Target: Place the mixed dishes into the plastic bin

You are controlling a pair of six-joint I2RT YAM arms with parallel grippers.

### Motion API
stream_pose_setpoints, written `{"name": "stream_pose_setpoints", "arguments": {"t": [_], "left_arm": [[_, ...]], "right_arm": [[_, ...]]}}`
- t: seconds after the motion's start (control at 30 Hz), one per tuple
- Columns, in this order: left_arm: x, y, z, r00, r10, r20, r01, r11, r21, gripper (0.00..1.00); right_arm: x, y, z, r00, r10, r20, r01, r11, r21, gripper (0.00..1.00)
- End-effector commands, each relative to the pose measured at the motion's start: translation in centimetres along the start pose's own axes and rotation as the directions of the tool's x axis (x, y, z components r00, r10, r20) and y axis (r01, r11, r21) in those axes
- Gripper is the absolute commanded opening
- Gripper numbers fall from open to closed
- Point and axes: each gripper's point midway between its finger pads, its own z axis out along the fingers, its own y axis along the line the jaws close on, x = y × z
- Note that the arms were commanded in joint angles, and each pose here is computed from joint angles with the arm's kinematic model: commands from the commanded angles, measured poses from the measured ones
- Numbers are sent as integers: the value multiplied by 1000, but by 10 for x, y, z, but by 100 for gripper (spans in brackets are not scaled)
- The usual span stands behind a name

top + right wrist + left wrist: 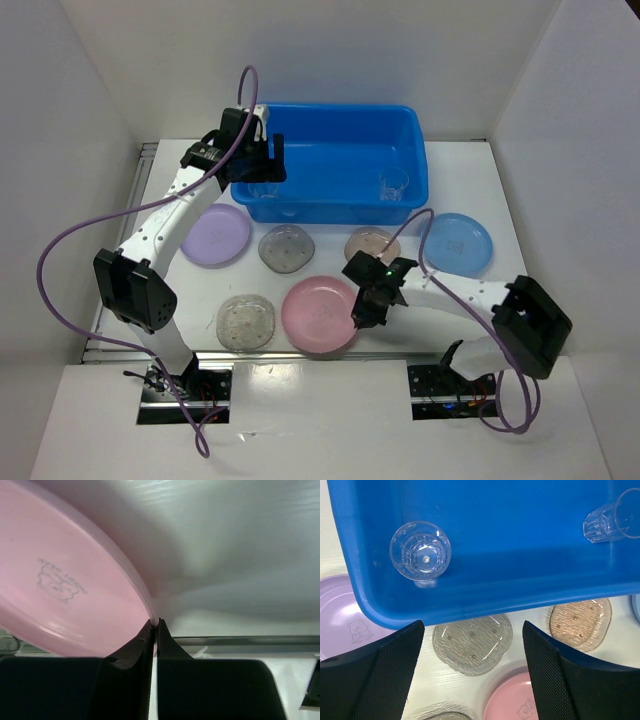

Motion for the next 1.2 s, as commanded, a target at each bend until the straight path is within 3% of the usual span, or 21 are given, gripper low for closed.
{"name": "stream_pose_setpoints", "arguments": {"t": [0.0,0.17,0.27,0.33,0.43,0.47,0.53,0.57,0.63,0.77,0.8,0.9,0.93,1.0,1.03,1.17], "left_arm": [[-9,-4,-2,1000,-10,28,9,1000,23,87],[-5,-5,-1,1000,-9,16,9,1000,29,87],[-6,-1,0,1000,-9,23,9,1000,10,87],[-13,1,-6,999,-1,46,1,1000,-3,87],[-19,10,-16,997,-2,78,6,999,-52,88],[-23,11,-21,995,-3,95,8,998,-58,88],[-28,17,-32,992,-3,123,14,996,-90,88],[-29,21,-37,991,-2,130,17,994,-112,88],[-36,34,-50,985,0,170,31,983,-180,88],[-52,54,-80,967,-7,256,82,956,-281,88],[-48,59,-90,966,3,259,77,951,-300,89],[-46,60,-89,965,3,260,78,951,-299,91],[-44,59,-89,965,2,260,76,954,-290,91],[-45,57,-92,964,0,265,76,958,-276,91],[-42,57,-90,966,1,257,73,957,-279,91],[-40,58,-88,967,10,253,64,957,-282,91]], "right_arm": [[-13,-11,-18,992,63,111,-62,998,-18,1],[-20,-1,-69,983,90,162,-69,989,-131,1],[-35,12,-128,964,119,237,-65,972,-226,1],[-43,8,-149,956,97,278,-36,975,-218,1],[-81,25,-193,909,124,399,-13,963,-270,1],[-99,33,-215,879,95,467,47,957,-285,1],[-146,34,-230,822,131,553,31,961,-274,1],[-170,39,-233,799,79,597,69,973,-221,1],[-223,32,-241,728,109,677,24,983,-184,1],[-303,40,-242,664,68,744,17,994,-107,1],[-340,59,-213,669,6,743,37,998,-42,1],[-361,69,-214,649,-4,760,50,998,-37,1],[-371,73,-188,676,-33,736,50,999,-1,1],[-388,87,-187,662,-49,748,69,998,4,1],[-395,89,-162,689,-68,722,65,997,32,1],[-426,116,-147,680,-91,728,100,994,31,1]]}}
